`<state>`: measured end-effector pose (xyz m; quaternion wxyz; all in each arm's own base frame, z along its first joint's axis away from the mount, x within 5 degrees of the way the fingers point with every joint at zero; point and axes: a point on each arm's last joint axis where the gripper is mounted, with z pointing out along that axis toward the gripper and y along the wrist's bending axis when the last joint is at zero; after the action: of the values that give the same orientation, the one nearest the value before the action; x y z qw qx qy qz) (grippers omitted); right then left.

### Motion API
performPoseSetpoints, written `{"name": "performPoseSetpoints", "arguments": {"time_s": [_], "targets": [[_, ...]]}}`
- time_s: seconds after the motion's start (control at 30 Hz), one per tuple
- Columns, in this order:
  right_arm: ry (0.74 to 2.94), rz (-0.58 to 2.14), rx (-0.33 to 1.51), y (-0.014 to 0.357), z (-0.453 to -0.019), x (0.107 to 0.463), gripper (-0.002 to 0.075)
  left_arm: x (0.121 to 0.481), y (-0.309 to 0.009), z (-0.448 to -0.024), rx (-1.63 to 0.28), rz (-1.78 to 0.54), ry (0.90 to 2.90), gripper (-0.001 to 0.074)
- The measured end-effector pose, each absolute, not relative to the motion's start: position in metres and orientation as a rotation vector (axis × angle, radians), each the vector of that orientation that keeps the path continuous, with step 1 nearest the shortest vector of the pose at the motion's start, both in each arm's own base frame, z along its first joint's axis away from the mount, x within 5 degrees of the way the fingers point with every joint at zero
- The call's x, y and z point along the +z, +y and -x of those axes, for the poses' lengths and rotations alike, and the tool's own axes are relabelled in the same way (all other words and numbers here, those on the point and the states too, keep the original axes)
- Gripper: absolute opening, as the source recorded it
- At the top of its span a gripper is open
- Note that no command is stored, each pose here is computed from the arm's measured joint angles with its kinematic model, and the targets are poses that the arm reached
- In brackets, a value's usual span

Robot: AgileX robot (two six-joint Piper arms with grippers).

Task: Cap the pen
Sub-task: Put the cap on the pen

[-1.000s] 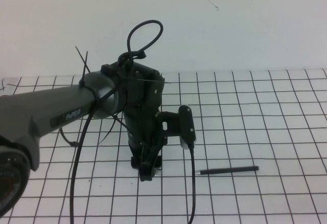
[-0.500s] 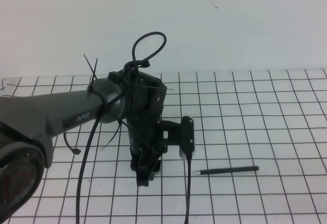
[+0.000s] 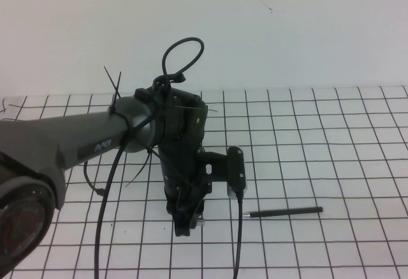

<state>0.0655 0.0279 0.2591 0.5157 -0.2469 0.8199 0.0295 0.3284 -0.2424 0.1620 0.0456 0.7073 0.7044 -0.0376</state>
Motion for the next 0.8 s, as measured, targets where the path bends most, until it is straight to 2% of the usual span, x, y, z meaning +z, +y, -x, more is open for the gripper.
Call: {"name": "performPoseSetpoints", "arguments": {"time_s": [0.33, 0.43, 0.6, 0.8], "targets": [[1.969, 0.593, 0.071, 0.028, -0.066, 0.259, -0.0003, 0.194, -0.250, -0.335, -0.149, -2.125, 2.148, 0.0077], [1.968, 0.608, 0.073, 0.028, -0.065, 0.259, -0.0003, 0.224, -0.251, -0.336, -0.133, -2.037, 2.118, 0.0076], [2.013, 0.807, 0.089, 0.033, -0.065, 0.264, -0.0003, 0.281, -0.244, -0.321, -0.146, -1.936, 2.027, 0.0076], [2.014, 1.086, 0.154, 0.041, -0.068, 0.310, -0.0003, 0.338, -0.226, -0.293, -0.140, -1.876, 1.957, 0.0076]]}}
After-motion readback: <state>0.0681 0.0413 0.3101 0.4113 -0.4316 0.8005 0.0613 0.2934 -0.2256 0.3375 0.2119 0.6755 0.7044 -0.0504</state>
